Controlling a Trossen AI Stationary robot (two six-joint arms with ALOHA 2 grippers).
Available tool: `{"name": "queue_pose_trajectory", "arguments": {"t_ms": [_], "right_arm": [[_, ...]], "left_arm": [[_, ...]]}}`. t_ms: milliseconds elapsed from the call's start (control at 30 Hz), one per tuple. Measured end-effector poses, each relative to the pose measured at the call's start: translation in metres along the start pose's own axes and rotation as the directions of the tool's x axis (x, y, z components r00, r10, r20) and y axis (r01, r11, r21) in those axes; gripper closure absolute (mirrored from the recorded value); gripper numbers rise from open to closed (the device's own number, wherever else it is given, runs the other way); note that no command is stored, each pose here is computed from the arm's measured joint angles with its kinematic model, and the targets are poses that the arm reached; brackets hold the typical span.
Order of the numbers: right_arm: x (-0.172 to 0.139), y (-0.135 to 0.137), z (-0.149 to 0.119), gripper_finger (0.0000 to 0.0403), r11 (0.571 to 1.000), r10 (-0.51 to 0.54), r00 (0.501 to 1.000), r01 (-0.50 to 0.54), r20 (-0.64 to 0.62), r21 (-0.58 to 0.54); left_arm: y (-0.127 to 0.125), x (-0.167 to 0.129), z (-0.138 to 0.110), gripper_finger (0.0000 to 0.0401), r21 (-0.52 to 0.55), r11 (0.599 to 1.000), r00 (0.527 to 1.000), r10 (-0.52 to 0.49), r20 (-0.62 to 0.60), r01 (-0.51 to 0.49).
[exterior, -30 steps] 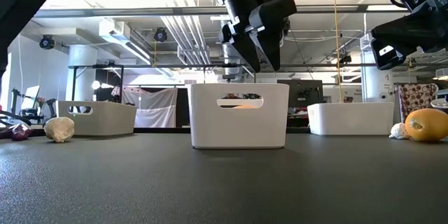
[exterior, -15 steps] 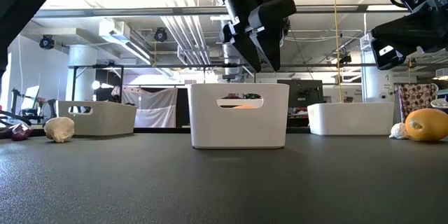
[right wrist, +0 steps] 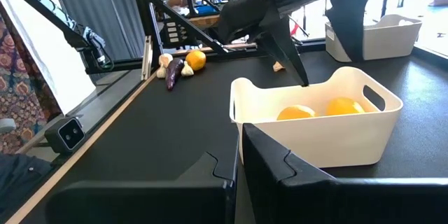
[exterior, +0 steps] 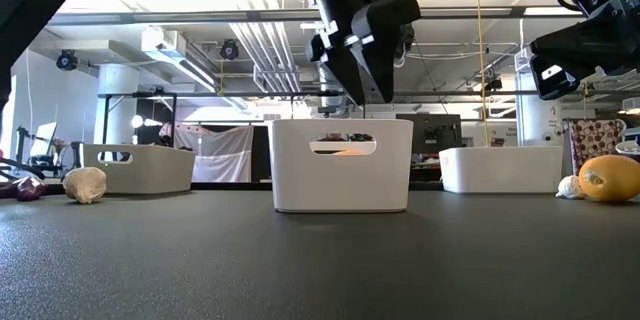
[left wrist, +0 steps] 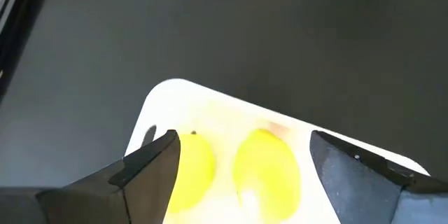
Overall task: Sort produce into baskets
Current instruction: Put the lemon into the bottom white bin
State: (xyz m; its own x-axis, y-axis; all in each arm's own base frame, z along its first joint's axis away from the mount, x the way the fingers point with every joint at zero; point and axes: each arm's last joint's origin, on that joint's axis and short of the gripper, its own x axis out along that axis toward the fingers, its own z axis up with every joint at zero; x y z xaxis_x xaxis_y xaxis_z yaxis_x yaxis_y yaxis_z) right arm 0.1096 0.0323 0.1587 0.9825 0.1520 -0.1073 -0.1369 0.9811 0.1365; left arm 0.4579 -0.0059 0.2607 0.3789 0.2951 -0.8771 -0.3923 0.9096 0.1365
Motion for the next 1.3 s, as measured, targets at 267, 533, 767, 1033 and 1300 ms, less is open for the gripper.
{"name": "queue_pose_trajectory", "arguments": {"t_ms": [267, 533, 767, 1033, 1300], "right_arm": [[0.000, 0.000, 0.000, 0.0390, 1.000, 0.000, 1.000, 0.000, 0.000, 0.000], [0.000, 0.000, 0.000, 0.0390, 1.000, 0.000, 1.000, 0.000, 0.000, 0.000], [0.000, 0.000, 0.000, 0.0390, 1.000, 0.000, 1.000, 0.000, 0.001, 0.000], [0.000, 0.000, 0.000, 0.0390, 1.000, 0.000, 1.000, 0.000, 0.000, 0.000], [0.000, 0.000, 0.000, 0.0390, 1.000, 0.000, 1.000, 0.000, 0.000, 0.000]], "left_arm": [[-0.012, -0.035, -0.003, 0.0140, 0.019, 1.000, 0.999, -0.002, -0.039, 0.003], [-0.026, -0.075, -0.025, 0.0171, 0.074, 0.997, 0.982, 0.049, -0.181, -0.036], [-0.031, -0.101, -0.035, 0.0193, 0.037, 0.998, 0.983, 0.047, -0.175, -0.041], [-0.024, -0.125, -0.048, 0.0208, 0.016, 0.999, 0.987, 0.040, -0.153, -0.038], [-0.003, -0.147, -0.095, 0.0217, -0.125, 0.988, 0.974, 0.057, -0.218, -0.086]]}}
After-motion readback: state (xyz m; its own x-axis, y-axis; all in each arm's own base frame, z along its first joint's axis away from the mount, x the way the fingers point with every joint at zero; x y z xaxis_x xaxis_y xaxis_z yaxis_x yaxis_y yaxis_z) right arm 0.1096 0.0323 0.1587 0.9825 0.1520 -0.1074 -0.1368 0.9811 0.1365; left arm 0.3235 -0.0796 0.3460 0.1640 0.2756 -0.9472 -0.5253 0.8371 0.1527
